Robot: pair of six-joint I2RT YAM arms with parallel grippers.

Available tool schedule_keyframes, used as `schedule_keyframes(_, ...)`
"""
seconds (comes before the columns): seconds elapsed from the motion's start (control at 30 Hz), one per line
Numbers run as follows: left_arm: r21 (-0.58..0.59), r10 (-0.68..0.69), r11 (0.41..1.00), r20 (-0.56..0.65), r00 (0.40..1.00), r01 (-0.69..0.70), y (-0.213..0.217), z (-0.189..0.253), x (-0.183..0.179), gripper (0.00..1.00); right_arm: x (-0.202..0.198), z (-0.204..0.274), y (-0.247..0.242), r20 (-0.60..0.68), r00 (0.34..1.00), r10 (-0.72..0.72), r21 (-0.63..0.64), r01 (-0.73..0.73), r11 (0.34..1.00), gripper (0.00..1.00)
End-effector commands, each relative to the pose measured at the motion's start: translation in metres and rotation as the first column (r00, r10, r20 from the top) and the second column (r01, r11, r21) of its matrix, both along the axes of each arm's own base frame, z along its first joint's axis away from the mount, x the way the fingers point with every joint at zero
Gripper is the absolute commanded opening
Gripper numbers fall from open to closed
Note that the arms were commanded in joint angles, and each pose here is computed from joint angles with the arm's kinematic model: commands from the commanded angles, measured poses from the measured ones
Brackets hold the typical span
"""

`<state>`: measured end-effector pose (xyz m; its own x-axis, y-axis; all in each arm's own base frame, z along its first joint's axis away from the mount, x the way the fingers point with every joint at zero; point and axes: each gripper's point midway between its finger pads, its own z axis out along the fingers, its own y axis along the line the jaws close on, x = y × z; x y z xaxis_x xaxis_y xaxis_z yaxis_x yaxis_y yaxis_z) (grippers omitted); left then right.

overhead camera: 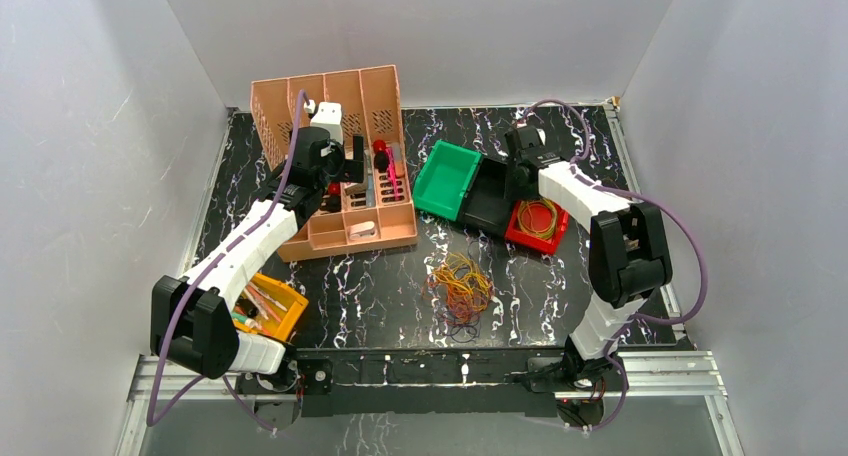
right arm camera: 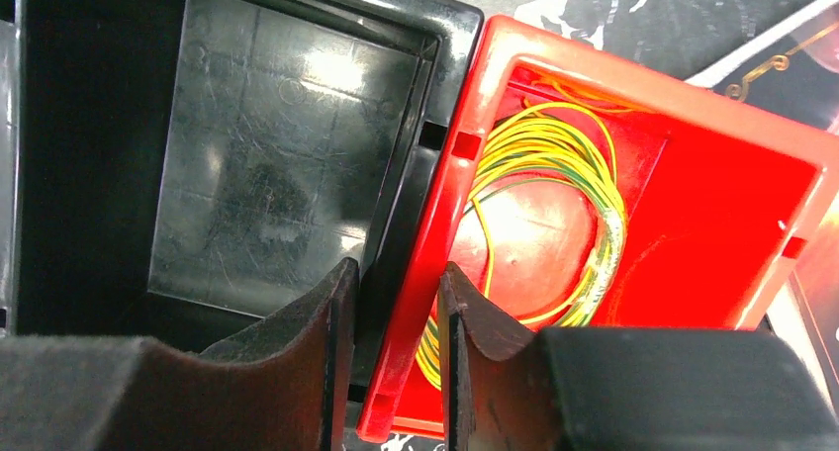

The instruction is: Untangle the cables

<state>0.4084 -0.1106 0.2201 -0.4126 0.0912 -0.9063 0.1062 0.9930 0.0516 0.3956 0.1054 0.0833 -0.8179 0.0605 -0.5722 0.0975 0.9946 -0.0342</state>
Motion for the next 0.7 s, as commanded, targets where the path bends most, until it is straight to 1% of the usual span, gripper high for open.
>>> schedule_keyframes(0.0, -0.014, 0.011, 1.000, 0.061, 0.998, -0.010, 0.004, 0.028, 0.001, 0.98, -0.021, 0.009, 0.033, -0.034, 0.965, 0.260, 0.070, -0.257, 0.964, 0.14)
schedule_keyframes(0.2, -0.011, 0.014, 1.000, 0.061, 0.998, -0.013, 0.005, 0.027, 0.001, 0.98, -0.019, 0.007, 0.039, -0.025, 0.953, 0.302, 0.075, -0.299, 0.951, 0.16)
schedule_keyframes(0.37, -0.015, 0.007, 1.000, 0.054, 0.999, -0.006, 0.002, 0.025, 0.002, 0.98, 0.000, 0.015, 0.040, 0.019, 0.970, 0.242, 0.068, -0.243, 0.968, 0.16)
schedule_keyframes(0.4, -0.015, 0.006, 1.000, 0.052, 0.999, -0.005, 0.002, 0.024, 0.002, 0.98, 0.003, 0.007, 0.042, 0.005, 0.973, 0.232, 0.069, -0.232, 0.970, 0.16)
schedule_keyframes(0.47, -0.013, 0.007, 1.000, 0.050, 0.999, -0.006, 0.002, 0.024, 0.002, 0.98, 0.010, 0.008, 0.043, 0.012, 0.978, 0.210, 0.075, -0.211, 0.975, 0.17)
schedule_keyframes(0.5, -0.013, 0.006, 1.000, 0.051, 0.999, -0.006, 0.002, 0.024, 0.001, 0.98, 0.013, 0.009, 0.044, 0.012, 0.979, 0.201, 0.076, -0.202, 0.977, 0.20)
schedule_keyframes(0.57, -0.011, 0.009, 1.000, 0.054, 0.999, -0.009, 0.004, 0.025, 0.001, 0.98, 0.015, 0.010, 0.043, 0.008, 0.983, 0.183, 0.074, -0.184, 0.980, 0.29)
schedule_keyframes(0.67, -0.011, 0.014, 1.000, 0.062, 0.998, -0.013, 0.005, 0.028, 0.000, 0.98, 0.015, 0.017, 0.039, 0.026, 0.989, 0.147, 0.069, -0.148, 0.987, 0.49)
